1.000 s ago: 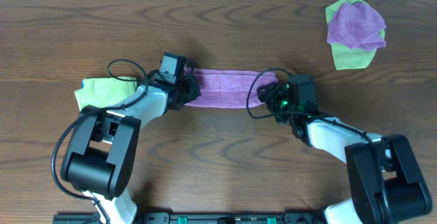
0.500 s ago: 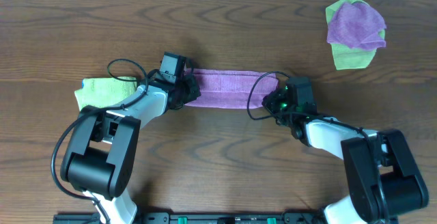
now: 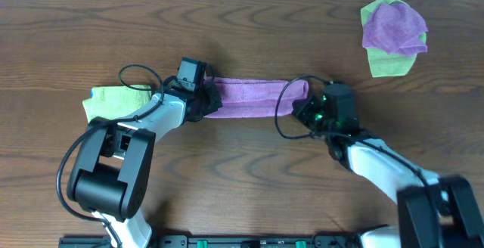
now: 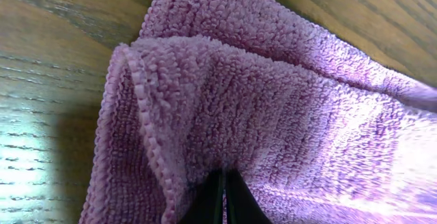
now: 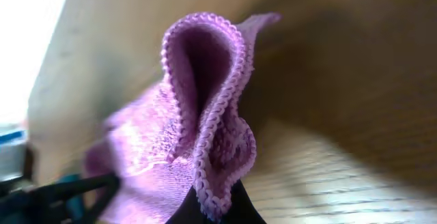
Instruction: Fold the cloth
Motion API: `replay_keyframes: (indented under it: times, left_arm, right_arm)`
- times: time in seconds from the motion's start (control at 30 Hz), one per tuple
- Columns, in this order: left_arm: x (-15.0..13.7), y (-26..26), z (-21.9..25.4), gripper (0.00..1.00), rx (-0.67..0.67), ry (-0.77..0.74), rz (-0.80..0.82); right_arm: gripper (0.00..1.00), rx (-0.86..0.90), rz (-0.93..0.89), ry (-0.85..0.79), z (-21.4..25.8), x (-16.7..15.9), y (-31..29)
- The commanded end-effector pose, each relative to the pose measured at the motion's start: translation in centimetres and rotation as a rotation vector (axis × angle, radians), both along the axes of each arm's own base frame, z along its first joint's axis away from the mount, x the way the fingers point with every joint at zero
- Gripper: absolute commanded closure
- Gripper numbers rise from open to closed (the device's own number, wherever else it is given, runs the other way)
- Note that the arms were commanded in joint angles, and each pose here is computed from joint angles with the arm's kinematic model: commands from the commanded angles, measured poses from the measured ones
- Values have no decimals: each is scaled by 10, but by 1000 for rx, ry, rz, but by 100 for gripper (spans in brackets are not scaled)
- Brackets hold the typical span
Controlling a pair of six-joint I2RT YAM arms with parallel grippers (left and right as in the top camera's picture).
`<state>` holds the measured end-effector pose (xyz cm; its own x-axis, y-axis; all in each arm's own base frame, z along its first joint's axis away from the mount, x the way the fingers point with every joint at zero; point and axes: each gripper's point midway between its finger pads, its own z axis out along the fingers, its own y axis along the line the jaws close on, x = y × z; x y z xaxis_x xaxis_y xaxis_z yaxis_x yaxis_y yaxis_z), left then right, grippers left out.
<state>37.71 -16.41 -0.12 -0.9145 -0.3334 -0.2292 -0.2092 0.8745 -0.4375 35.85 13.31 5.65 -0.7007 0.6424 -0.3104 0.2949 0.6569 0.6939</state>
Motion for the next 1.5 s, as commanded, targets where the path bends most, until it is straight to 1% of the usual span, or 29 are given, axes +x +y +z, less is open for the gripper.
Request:
replay_keyframes:
  times: [0.0,0.37,0.67,1.03,1.23,1.47]
  left_arm:
    - [-20,1,-19,94,58,61,-25]
    - [-31,-38,-16,94,30,41,-81]
    - [-33,-43,-15,94,15,50,-75]
    - [-33,-50,-11,94,-28,58,-93]
    - [-25,-53,3,94,-38,28,-99]
    - [-5,-36,36,94,-44,-60,-75]
  right_arm:
    - [99,-14,33,-49,14,-1,4]
    - [99,10,127,-95,33,-5,40]
    - [99,16,172,-140,50,-4,63]
    - [99,10,211,-142,49,-14,83]
    - [99,1,216,-144,48,-17,88]
    - [99,3,213,-139,48,-17,88]
